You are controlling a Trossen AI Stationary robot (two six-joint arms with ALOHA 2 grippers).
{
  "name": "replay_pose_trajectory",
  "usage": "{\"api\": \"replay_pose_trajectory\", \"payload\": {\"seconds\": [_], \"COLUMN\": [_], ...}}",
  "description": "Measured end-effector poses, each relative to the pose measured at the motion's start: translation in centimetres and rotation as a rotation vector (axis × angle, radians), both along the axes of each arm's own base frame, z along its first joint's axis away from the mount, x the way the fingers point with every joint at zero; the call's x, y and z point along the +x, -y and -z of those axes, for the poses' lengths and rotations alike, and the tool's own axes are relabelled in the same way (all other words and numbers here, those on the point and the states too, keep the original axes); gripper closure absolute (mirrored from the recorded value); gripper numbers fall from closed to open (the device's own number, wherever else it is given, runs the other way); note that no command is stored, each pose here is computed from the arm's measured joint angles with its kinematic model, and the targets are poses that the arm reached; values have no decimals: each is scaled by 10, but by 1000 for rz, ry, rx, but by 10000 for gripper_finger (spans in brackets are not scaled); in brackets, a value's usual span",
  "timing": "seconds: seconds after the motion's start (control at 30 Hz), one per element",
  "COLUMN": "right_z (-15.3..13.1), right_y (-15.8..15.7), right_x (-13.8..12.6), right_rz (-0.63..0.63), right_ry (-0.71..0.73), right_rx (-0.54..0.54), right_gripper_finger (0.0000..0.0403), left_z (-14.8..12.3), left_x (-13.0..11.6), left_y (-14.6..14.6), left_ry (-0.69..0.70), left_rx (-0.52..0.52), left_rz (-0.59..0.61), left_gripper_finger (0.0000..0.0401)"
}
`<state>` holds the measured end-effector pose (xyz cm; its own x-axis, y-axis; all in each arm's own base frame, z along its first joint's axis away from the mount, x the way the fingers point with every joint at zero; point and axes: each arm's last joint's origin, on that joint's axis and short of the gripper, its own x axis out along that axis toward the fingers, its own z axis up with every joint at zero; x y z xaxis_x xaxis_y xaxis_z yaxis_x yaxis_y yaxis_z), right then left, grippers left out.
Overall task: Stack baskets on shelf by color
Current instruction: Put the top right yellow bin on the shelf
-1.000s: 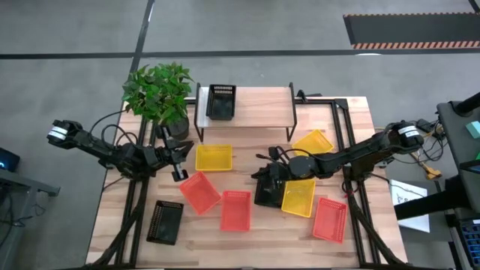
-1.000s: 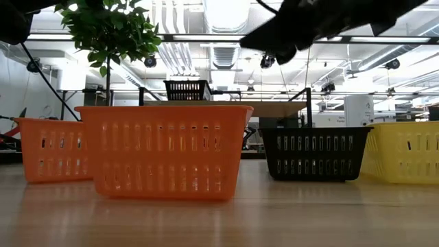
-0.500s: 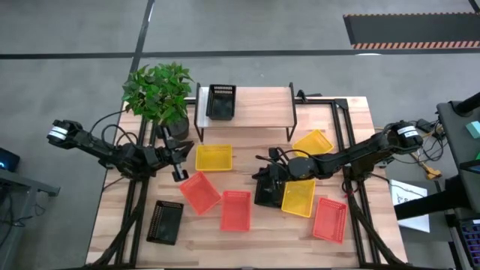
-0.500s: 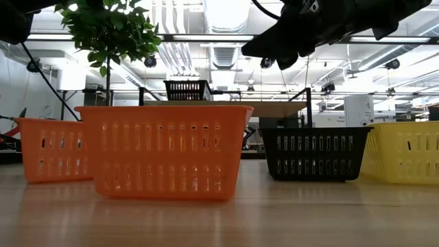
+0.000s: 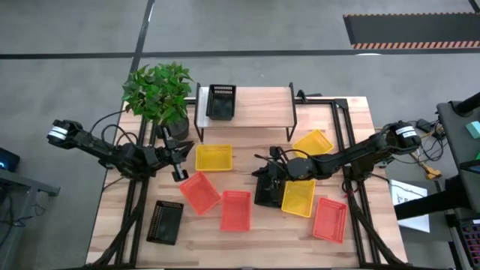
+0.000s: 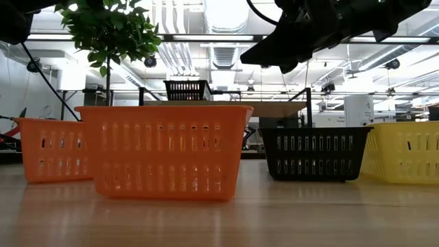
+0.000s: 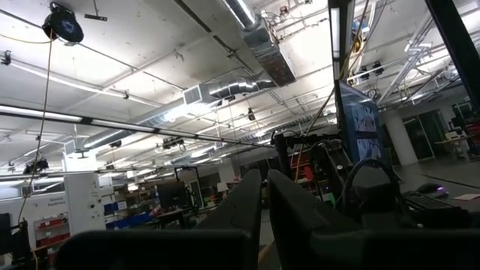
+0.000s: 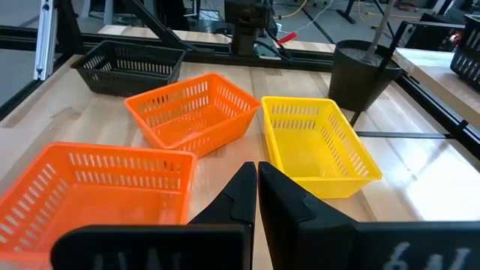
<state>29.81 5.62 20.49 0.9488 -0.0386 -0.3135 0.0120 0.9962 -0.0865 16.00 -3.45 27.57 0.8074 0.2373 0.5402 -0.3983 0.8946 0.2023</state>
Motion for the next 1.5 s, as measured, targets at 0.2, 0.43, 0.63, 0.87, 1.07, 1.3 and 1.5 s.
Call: {"api": "replay_pose_trajectory", "payload": {"seconds": [0.2,0.43,0.63,0.87,1.07,1.3,1.5], "right_z": [0,-1,-1,-1,-4,-8,-5], "right_y": [0,1,1,1,0,-3,-7], "right_x": [0,0,0,0,2,13,15], "right_rz": [6,33,34,39,38,20,11], "right_ry": [4,9,9,10,18,5,-126], "right_rx": [3,9,12,30,31,17,39], "right_gripper_finger": [380,335,298,267,257,258,259], "left_z": [0,1,1,1,1,1,1], "left_x": [0,0,0,0,0,1,0], "left_y": [0,0,0,0,0,0,0], "left_ry": [0,-3,-3,-3,-3,-3,-3], "left_rx": [0,1,1,1,1,1,1], "left_rz": [0,0,0,0,0,0,0], "left_gripper_finger": [391,391,391,391,391,391,391]}}
